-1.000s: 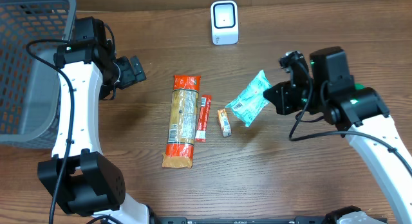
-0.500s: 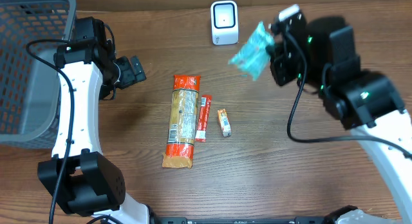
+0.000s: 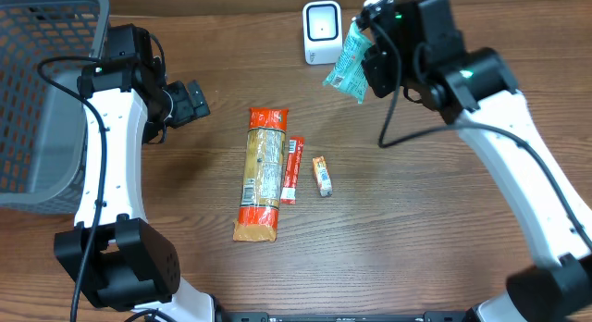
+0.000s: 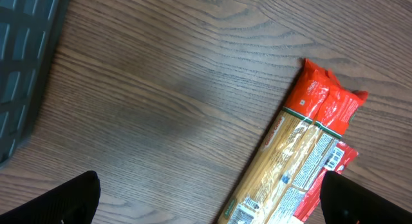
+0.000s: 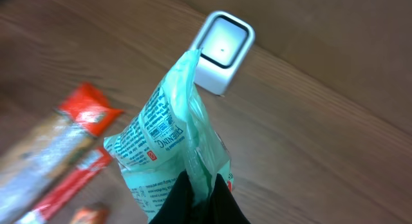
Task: Scan the item barcode
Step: 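Lift the green package and carry it toward the white scanner, then hold the green package in front of the scanner window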
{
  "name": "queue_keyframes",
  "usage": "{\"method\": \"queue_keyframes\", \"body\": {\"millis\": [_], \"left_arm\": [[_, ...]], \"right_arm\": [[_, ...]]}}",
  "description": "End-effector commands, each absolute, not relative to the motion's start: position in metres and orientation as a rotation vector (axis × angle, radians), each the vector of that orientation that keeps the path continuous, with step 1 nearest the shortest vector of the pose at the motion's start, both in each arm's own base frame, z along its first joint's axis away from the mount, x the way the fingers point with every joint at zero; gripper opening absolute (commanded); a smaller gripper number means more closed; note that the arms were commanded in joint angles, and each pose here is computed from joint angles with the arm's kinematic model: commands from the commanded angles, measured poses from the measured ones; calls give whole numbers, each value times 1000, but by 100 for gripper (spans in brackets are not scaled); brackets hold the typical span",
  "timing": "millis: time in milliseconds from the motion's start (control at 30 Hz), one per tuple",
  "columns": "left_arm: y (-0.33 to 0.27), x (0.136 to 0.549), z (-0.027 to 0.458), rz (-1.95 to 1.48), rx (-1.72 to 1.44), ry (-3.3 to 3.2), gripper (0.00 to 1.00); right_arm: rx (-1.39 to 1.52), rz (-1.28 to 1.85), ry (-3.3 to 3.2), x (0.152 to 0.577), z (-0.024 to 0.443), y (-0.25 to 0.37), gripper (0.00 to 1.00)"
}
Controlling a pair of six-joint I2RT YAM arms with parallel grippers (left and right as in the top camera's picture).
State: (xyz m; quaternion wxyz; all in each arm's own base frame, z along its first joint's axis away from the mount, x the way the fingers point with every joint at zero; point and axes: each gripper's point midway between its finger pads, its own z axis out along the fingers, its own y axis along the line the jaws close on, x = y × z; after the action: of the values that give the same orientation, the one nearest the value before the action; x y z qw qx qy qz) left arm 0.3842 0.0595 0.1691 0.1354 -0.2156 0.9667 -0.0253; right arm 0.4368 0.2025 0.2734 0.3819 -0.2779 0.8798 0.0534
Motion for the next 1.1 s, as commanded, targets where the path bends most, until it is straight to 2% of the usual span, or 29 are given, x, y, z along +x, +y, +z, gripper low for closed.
{"method": "queue_keyframes", "body": {"millis": [0, 167, 500, 1067], "left_arm": [[58, 387, 174, -67, -591, 2794, 100], [58, 387, 174, -67, -591, 2794, 100], [58, 387, 174, -67, -591, 2794, 100], [58, 387, 174, -67, -591, 2794, 100]], "right_arm": [[-747, -114, 2184, 463, 264, 197, 4], [-770, -367, 2001, 502, 270, 214, 4], [-800, -578, 1705, 566, 256, 259, 4], [-815, -777, 1422, 603, 238, 282, 4]]}}
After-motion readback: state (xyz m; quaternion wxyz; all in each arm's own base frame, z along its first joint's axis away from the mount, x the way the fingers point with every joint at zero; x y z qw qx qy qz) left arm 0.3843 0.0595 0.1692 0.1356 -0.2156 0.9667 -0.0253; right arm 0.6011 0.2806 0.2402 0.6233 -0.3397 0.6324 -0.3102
